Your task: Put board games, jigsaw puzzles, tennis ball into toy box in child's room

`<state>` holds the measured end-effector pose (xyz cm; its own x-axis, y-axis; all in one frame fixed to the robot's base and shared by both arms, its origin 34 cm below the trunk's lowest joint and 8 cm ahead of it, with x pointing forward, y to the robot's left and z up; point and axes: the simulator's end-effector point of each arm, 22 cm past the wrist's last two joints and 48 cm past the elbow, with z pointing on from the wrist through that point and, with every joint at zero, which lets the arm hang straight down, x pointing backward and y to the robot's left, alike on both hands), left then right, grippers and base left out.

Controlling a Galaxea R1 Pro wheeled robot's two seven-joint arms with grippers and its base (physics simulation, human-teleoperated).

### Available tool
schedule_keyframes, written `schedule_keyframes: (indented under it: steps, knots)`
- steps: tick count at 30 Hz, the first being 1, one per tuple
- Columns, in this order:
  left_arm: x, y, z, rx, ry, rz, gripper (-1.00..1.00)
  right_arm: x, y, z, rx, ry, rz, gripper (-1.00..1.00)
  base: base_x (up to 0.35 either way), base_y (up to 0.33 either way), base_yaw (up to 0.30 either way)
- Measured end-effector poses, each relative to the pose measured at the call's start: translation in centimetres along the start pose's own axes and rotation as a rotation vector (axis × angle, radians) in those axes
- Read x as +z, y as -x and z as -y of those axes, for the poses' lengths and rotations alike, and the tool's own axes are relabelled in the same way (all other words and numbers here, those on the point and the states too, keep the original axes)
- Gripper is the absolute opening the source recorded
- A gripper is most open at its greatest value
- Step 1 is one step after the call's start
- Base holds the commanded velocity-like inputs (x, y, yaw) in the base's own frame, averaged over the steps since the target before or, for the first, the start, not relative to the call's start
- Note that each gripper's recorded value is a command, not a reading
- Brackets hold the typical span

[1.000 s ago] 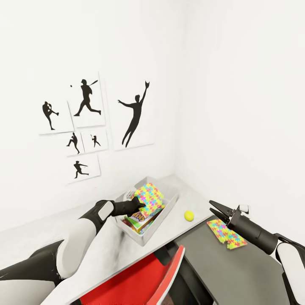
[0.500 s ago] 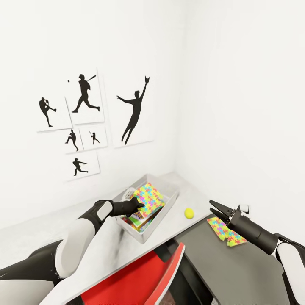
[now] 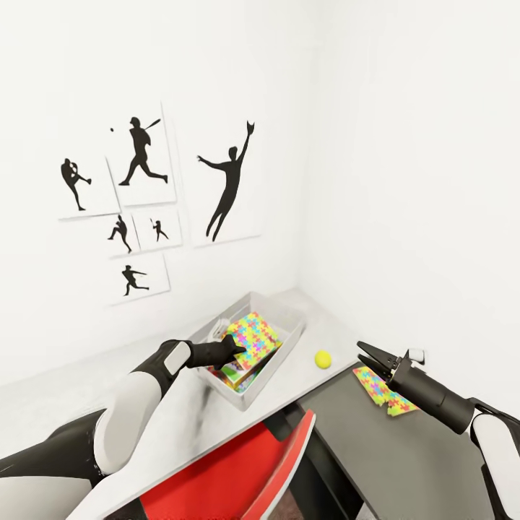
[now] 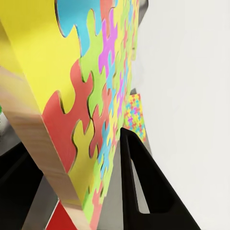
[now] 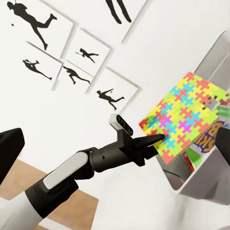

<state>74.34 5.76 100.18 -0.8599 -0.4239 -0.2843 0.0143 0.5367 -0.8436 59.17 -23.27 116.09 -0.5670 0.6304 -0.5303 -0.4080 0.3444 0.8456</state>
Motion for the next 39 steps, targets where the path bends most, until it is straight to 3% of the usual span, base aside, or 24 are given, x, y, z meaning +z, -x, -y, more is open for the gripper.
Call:
schedule_keyframes:
  steps: [16,32,33,39]
  knots:
    - [-0.6,1.9,-1.6,0.002,0.008,0.035,-1.0,0.2,-0.4,1.2,0.017,-0.016,-0.009,1.0,0.0,0.0,0.0]
    - [-0.4,1.8,-2.2,-0.005,0.006,0.032,-1.0,0.3,-0.6,1.7,0.025,-0.021,-0.013,1.0,0.0,0.0,0.0]
    - [-0.4,1.8,-2.2,-0.005,0.006,0.032,1.0,0.3,-0.6,1.7,0.025,-0.021,-0.013,1.0,0.0,0.0,0.0]
    - [-0.4,1.8,-2.1,-0.004,0.006,0.033,1.0,0.3,-0.6,1.7,0.025,-0.021,-0.013,1.0,0.0,0.0,0.0]
